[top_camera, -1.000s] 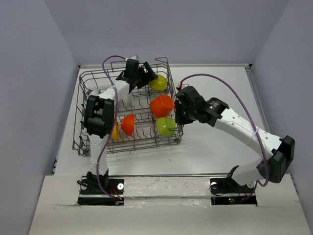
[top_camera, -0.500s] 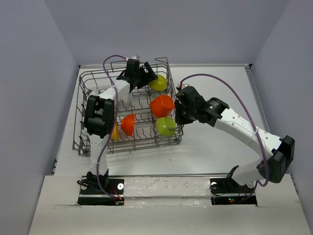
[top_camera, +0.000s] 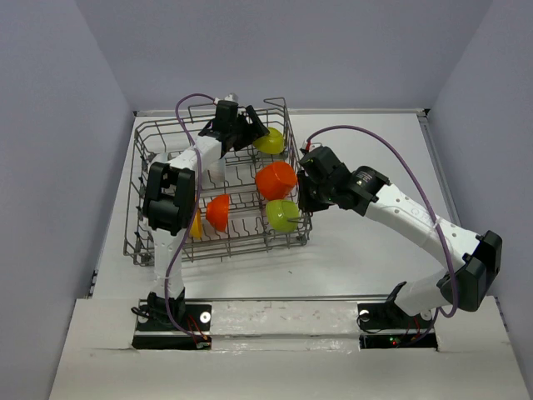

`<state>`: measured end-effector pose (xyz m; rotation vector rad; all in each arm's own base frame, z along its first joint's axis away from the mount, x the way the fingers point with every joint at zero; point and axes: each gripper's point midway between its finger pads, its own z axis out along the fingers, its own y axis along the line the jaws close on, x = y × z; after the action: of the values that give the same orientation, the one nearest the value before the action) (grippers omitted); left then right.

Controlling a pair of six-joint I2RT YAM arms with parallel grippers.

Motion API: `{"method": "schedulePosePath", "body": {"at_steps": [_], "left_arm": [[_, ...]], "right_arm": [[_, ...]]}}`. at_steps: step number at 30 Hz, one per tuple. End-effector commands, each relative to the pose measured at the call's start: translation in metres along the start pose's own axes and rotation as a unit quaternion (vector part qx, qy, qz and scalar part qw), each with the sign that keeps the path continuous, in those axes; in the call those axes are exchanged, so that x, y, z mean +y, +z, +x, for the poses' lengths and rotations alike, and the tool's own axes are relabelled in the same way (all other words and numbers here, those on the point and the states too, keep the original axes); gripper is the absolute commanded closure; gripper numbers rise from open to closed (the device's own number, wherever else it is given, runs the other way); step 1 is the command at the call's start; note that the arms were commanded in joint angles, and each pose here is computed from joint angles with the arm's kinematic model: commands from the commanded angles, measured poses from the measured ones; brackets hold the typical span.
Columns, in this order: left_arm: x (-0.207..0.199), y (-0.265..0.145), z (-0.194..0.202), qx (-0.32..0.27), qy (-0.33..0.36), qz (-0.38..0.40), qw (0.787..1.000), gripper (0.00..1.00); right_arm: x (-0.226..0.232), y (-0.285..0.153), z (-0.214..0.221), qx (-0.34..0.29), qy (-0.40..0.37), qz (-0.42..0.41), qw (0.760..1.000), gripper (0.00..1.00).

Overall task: Load the bowls into the dish rack
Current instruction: Place the upside down bowl on the dish rack.

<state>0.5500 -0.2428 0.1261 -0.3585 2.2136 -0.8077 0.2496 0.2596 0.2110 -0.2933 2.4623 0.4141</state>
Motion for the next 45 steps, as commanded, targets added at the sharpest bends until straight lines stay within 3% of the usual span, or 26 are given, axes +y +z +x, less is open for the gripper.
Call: {"method": "schedulePosePath", "body": {"at_steps": [1,45], "left_arm": [[0.020,-0.003,0.023,0.041,0.002,-0.035,0.999,0.12],[0.045,-0.020,0.023,0.046,0.006,-0.056,0.997,0.12]], "right_arm": [[0.026,-0.014,-0.027,-0.058,0.011,-0.059,0.997,0.74],[0.028,-0.016,-0.027,-0.060,0.016,-0.066,0.996,0.74]]}}
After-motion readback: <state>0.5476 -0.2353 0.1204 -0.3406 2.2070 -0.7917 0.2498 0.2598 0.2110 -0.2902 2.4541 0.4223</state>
